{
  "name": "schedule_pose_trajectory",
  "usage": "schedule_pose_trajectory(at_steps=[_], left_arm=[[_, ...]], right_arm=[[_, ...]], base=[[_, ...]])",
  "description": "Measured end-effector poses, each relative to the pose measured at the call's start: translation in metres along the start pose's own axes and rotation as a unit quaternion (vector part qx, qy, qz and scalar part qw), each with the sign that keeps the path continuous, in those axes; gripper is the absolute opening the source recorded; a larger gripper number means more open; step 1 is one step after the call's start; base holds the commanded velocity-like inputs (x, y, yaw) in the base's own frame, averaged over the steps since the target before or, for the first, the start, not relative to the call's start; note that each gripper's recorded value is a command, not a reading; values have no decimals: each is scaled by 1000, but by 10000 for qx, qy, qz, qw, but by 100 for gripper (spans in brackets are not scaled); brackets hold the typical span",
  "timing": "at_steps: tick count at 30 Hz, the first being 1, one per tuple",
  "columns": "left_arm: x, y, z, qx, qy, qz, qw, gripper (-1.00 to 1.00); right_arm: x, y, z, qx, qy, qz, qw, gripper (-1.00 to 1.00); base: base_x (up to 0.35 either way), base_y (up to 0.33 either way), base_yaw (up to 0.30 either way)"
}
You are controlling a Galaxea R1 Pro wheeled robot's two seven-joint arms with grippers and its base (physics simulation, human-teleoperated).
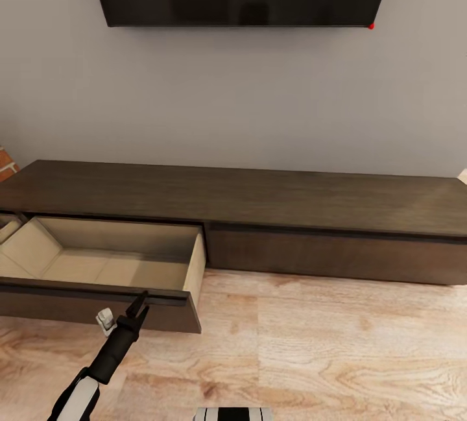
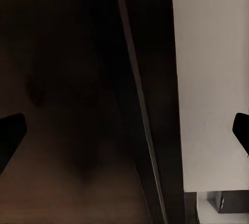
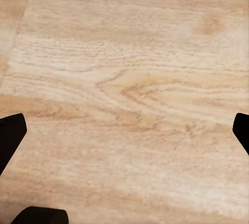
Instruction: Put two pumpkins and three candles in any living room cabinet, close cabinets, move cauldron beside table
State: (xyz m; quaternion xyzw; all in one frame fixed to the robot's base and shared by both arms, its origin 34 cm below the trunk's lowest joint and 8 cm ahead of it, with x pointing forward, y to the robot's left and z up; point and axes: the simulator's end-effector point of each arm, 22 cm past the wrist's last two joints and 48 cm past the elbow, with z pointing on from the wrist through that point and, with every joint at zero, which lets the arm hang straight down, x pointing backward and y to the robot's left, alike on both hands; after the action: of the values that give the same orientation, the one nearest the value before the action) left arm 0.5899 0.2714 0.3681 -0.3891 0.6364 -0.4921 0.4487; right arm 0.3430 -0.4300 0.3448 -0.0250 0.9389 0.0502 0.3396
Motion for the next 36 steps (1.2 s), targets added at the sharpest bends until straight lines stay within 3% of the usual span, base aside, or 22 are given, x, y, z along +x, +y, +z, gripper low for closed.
schedule_pose_trajectory(at_steps=[15,18,22,24,26,27,30,32,34,36], left_arm=[[-5,-26,-22,248,-5,308,9992,100],[-4,-43,-35,378,49,440,9983,100],[9,-58,-81,267,149,683,9972,100],[18,-67,-101,141,164,795,9966,100],[23,-67,-120,-190,140,918,9955,100],[23,-62,-128,-469,109,985,9940,100],[29,-48,-136,-994,228,1248,9869,100],[34,-40,-141,-1262,385,1507,9797,100],[34,-38,-142,-1331,413,1580,9776,100],[34,-36,-143,-1394,436,1655,9753,100]], right_arm=[[0,0,1,0,1,-3,10000,100],[-2,1,1,-8,-13,-15,10000,100],[-36,4,-4,-2,-303,-231,9993,100],[-46,21,-2,-79,-431,-125,9990,100],[-56,46,11,-204,-581,99,9981,100],[-77,63,27,-267,-776,175,9965,100],[-113,101,60,-373,-947,25,9948,100],[-128,145,85,-612,-775,-160,9950,100],[-134,165,93,-751,-683,-230,9946,100],[-172,182,107,-859,-781,-330,9927,100]], base=[[-49,0,0],[-1,0,0],[0,0,0],[0,0,0],[0,0,0],[0,0,0],[0,0,0],[0,0,0],[0,0,0],[0,0,0]])
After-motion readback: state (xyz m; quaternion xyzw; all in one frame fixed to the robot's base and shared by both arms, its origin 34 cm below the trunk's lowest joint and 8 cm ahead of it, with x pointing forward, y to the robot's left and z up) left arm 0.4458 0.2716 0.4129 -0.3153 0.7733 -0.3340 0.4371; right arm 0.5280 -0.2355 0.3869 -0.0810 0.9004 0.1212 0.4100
